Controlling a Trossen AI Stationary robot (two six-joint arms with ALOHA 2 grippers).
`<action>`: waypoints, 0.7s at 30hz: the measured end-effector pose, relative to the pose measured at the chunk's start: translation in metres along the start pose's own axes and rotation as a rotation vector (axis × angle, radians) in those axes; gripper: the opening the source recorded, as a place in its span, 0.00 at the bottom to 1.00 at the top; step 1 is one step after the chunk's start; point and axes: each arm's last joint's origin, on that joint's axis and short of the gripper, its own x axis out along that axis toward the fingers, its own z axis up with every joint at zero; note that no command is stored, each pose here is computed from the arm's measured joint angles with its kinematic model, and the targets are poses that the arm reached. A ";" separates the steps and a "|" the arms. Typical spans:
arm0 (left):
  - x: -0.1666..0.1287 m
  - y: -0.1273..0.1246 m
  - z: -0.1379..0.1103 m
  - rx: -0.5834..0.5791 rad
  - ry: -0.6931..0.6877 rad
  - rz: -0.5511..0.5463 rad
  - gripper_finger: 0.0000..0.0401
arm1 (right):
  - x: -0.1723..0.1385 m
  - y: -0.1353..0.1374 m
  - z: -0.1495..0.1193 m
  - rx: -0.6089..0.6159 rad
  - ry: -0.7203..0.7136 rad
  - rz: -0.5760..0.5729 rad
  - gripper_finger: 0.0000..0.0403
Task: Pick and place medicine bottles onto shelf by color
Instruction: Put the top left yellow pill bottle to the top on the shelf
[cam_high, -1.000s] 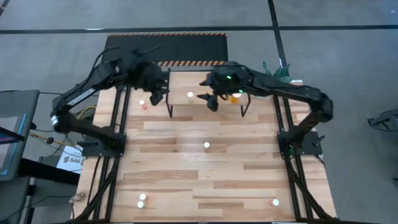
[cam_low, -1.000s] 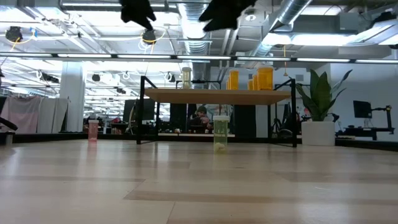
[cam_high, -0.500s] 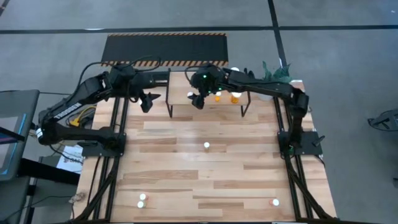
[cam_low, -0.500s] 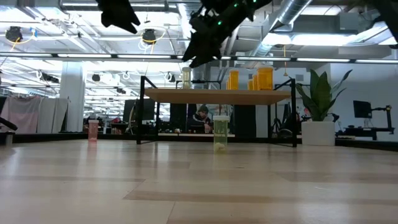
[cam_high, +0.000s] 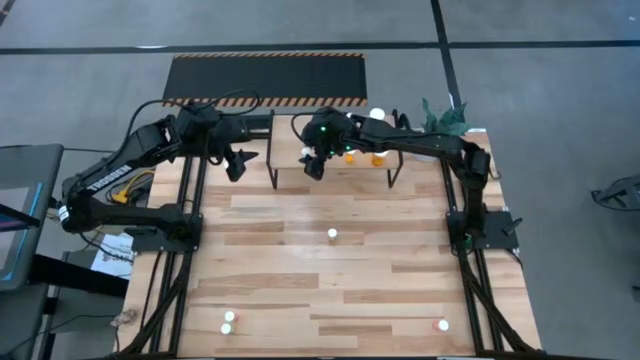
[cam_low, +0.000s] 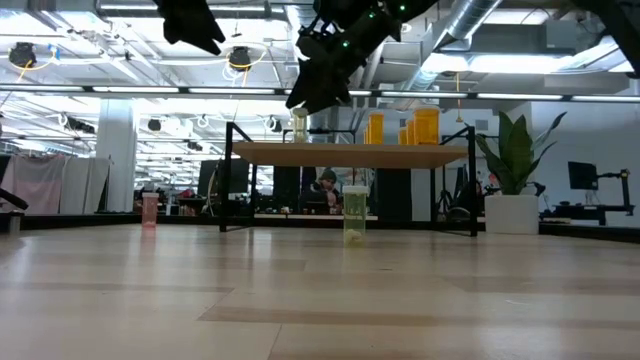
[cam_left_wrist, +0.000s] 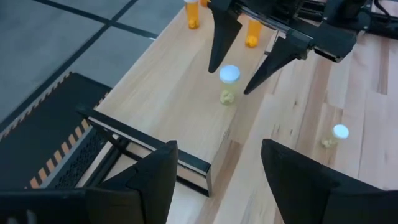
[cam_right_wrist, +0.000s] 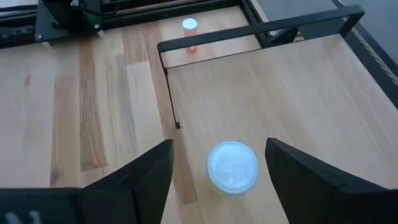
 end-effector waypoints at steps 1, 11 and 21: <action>0.000 0.000 0.000 0.000 0.000 0.000 0.55 | 0.000 0.000 0.000 0.004 0.004 -0.001 0.66; 0.000 0.000 0.000 0.000 0.001 0.000 0.55 | 0.000 -0.002 -0.001 0.021 0.009 -0.008 0.47; 0.000 0.000 0.000 -0.001 0.002 0.001 0.55 | -0.001 -0.002 0.000 0.014 0.005 -0.010 0.30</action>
